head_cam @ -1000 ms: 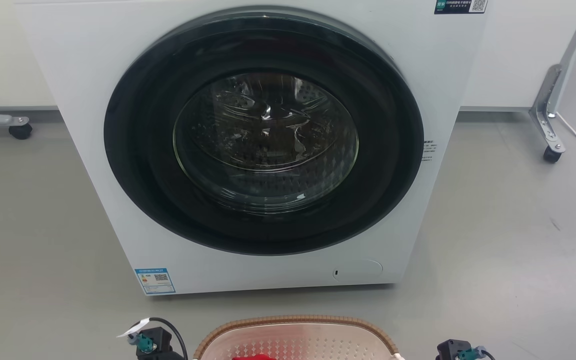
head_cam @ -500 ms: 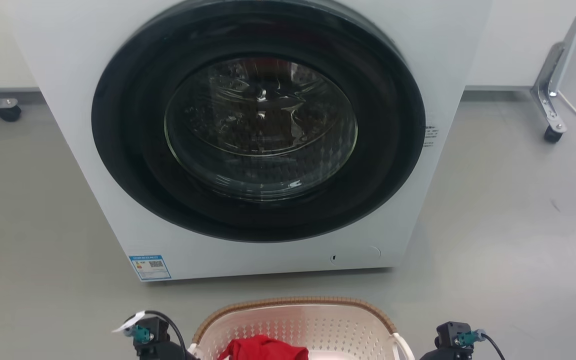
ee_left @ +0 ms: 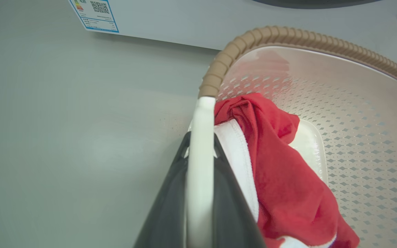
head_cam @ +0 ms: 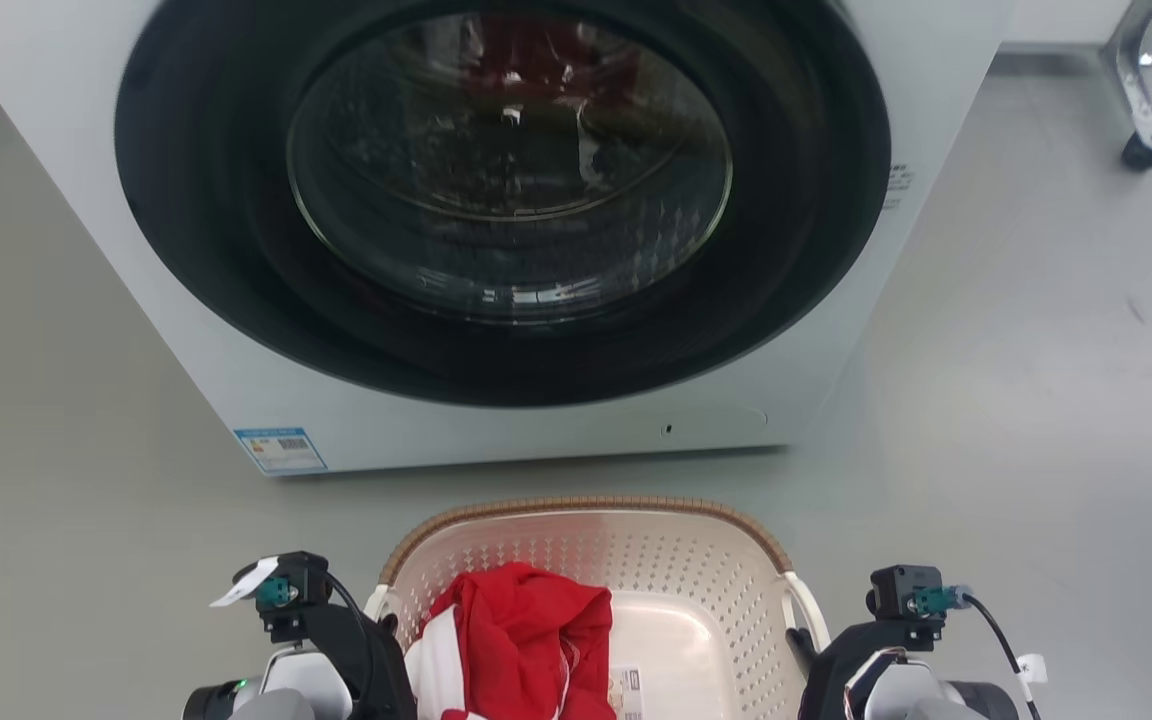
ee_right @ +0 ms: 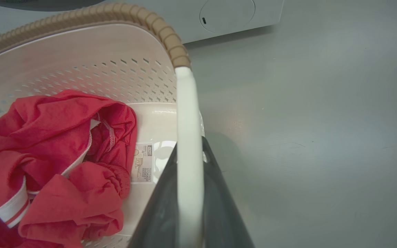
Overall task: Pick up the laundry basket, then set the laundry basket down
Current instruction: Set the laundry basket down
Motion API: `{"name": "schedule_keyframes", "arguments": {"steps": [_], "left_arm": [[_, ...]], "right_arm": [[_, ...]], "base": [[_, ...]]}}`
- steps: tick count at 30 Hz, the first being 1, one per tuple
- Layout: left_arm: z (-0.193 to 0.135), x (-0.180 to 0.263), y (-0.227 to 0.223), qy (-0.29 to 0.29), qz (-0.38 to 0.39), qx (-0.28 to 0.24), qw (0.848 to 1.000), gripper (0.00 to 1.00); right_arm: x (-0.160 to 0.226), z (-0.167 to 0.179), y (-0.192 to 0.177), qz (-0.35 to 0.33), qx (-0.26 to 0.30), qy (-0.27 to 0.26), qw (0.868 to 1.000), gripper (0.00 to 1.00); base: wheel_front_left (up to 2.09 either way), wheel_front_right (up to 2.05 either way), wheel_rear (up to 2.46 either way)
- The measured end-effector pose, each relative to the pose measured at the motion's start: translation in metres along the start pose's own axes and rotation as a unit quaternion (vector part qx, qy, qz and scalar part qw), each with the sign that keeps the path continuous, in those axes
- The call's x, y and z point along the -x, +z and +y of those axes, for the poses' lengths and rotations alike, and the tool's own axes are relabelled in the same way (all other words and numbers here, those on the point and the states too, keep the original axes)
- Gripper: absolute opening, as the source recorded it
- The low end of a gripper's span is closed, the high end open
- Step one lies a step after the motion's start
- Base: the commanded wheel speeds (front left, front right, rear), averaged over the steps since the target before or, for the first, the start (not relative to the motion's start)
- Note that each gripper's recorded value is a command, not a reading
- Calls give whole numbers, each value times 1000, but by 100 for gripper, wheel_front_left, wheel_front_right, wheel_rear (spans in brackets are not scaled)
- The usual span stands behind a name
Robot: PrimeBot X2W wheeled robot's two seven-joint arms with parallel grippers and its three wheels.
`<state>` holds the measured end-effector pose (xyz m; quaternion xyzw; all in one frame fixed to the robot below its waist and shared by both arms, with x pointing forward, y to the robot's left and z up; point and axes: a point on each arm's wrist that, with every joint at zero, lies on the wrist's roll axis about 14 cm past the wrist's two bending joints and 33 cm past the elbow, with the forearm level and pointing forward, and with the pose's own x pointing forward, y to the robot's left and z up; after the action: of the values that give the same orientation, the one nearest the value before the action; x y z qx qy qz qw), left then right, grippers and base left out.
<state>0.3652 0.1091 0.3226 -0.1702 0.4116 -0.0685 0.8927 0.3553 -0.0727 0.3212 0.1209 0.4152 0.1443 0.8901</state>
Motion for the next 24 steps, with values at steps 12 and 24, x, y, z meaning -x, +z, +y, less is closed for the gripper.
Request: {"name": "schedule_keyframes", "arguments": {"steps": [12,24], "left_arm": [[9,-39,3,9,6,2,1000,0],[25,-82,3,23,9,1,1000,0]], "right_arm": [[-37,-16,7,11,16,-3,1000,0],[-80,-30,5,17,19,1,1000,0]], "base": [[0,0,0],[0,0,0]]}}
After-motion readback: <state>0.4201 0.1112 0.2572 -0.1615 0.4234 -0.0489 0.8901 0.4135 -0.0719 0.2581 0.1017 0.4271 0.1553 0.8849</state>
